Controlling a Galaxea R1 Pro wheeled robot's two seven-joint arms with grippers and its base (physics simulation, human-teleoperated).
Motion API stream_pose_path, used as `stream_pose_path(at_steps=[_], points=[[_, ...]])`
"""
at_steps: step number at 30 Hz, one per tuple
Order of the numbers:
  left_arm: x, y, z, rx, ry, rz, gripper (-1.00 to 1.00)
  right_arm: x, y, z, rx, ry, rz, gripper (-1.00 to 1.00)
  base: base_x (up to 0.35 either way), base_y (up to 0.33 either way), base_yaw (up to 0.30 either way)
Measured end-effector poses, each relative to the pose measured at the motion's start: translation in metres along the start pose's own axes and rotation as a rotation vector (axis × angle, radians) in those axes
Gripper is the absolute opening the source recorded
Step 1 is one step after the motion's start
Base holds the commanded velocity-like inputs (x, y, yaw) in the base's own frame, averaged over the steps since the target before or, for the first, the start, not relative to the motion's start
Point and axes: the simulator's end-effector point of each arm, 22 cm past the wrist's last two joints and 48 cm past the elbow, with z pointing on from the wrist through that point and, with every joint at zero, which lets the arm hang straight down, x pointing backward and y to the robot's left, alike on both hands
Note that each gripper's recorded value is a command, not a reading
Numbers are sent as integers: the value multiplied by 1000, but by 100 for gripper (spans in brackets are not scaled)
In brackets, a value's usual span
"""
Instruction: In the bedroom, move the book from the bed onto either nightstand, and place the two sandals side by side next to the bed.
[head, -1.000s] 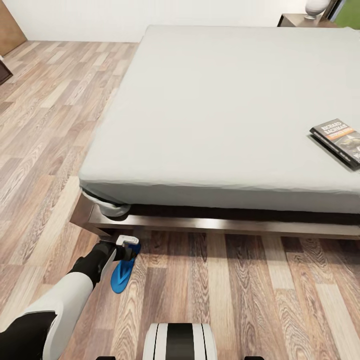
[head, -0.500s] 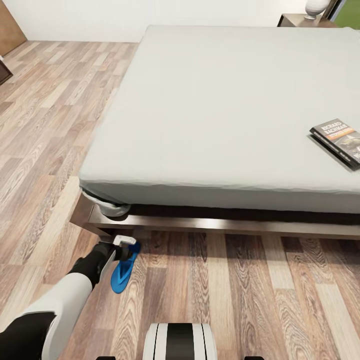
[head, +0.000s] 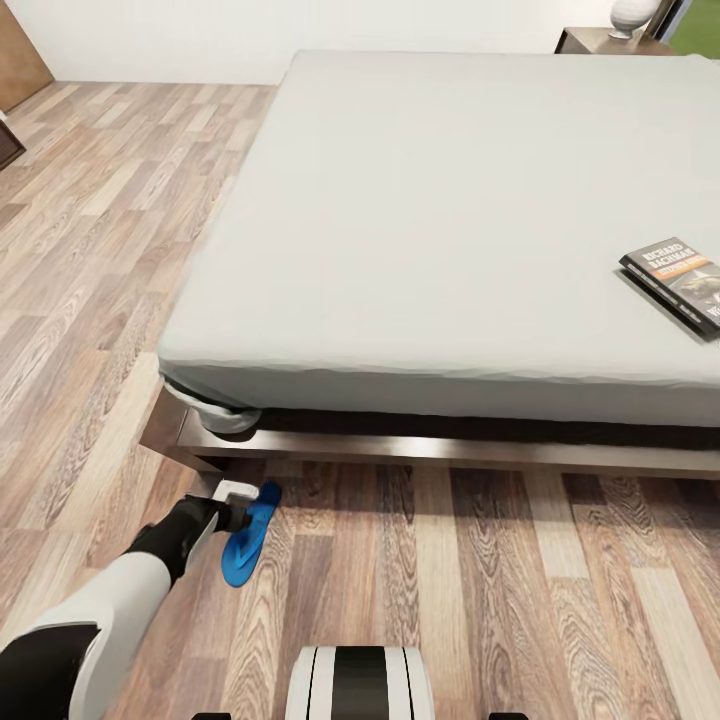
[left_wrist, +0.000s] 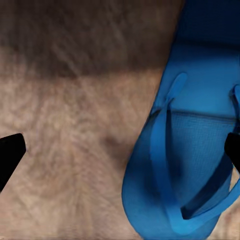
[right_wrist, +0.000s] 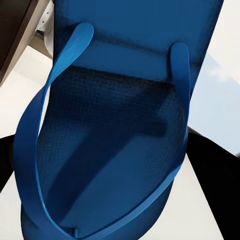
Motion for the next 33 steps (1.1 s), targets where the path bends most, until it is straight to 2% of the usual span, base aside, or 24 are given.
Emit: stream_pose_path(at_steps=[2,5,6,9,19,21,29,30,33], points=[[3,5,1,-5,-2,1,100,0,0,0,-1,0,-1,-100,0,0,0],[9,23,3,-32,-3,2,100,0,2,-2,-4,-1,-3,-100,0,0,0],[11,36,2,-53,-5,2,100,0,2,-2,-5,-1,-4,-100,0,0,0],[14,54,2,-79,-10,2,100,0,2,-2,-5,-1,-6,-100,0,0,0],[54,146,-3,-197,0,8,100,-1,3,-4,-7,-5,-10,-100,0,0,0],[67,180,-9,-241,2,11,100,-1,3,-4,-7,-6,-10,-100,0,0,0],[118,263,-31,-389,28,39,100,-1,4,-5,-8,-7,-10,-100,0,0,0],[133,283,-39,-442,37,52,100,-1,4,-5,-8,-6,-11,-100,0,0,0],[158,314,-54,-536,58,71,100,-1,4,-5,-9,-6,-10,-100,0,0,0]])
